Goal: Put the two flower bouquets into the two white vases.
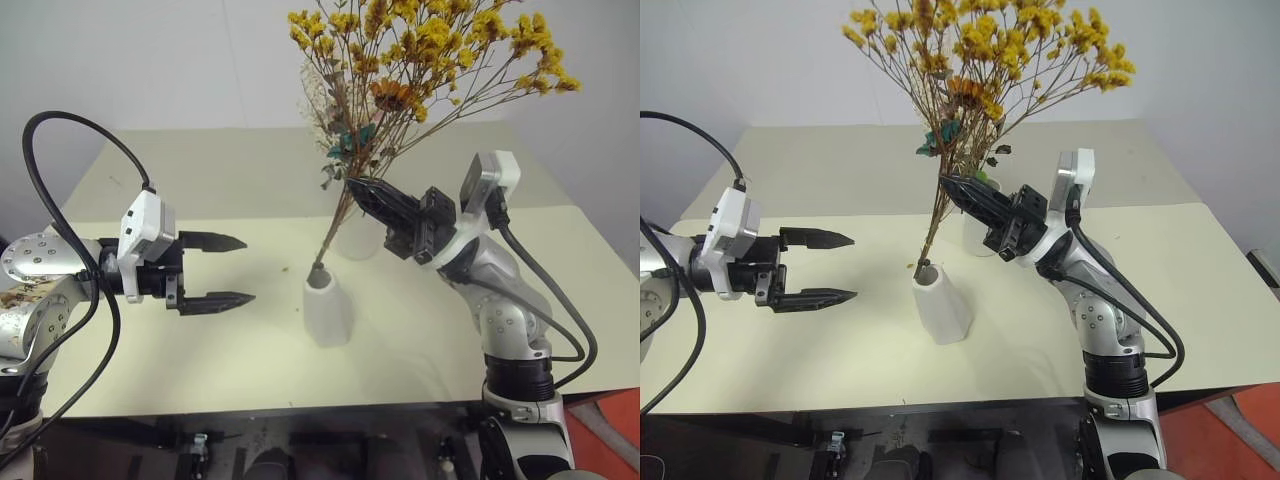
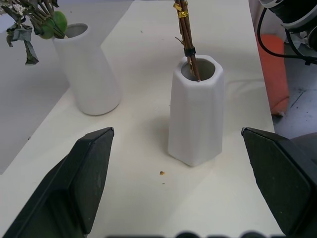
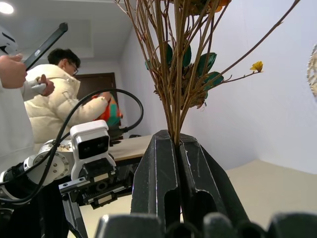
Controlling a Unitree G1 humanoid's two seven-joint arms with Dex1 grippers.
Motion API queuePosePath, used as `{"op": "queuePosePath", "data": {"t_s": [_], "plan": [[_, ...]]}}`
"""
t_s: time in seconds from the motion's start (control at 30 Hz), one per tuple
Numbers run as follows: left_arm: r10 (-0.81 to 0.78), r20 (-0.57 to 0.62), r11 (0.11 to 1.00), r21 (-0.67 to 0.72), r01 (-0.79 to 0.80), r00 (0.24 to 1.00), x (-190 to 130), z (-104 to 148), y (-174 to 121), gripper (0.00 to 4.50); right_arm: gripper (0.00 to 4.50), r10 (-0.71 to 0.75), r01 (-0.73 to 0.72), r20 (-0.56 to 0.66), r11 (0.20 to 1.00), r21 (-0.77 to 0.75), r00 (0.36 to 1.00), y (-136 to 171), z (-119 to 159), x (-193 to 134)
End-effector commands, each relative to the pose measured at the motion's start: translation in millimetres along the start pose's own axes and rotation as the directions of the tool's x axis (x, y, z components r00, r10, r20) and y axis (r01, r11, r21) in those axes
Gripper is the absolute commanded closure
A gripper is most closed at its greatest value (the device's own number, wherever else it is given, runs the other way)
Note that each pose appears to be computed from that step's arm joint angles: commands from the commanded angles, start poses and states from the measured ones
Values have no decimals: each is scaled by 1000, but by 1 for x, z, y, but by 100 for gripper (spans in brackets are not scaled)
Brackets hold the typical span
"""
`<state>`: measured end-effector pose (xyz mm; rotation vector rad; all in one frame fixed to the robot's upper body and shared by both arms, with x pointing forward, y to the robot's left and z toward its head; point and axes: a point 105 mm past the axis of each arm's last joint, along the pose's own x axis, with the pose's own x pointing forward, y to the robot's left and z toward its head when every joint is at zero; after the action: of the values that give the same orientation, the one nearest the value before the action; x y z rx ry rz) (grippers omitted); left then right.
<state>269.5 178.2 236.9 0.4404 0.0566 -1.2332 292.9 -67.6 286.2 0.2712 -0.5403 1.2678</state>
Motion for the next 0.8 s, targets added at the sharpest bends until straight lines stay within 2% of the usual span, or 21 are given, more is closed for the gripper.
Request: {"op": "queuePosePath", "data": {"t_s": [0.03, 0.8], "plan": [[-1, 10, 999, 41, 0, 1000, 0, 7, 1, 0, 446, 4, -4, 4, 999, -35, 1000, -1, 8, 0], [-14, 21, 999, 45, 13, 1000, 1, 7, 1, 0, 446, 19, -16, 33, 998, -65, 999, 4, 29, 5]]}}
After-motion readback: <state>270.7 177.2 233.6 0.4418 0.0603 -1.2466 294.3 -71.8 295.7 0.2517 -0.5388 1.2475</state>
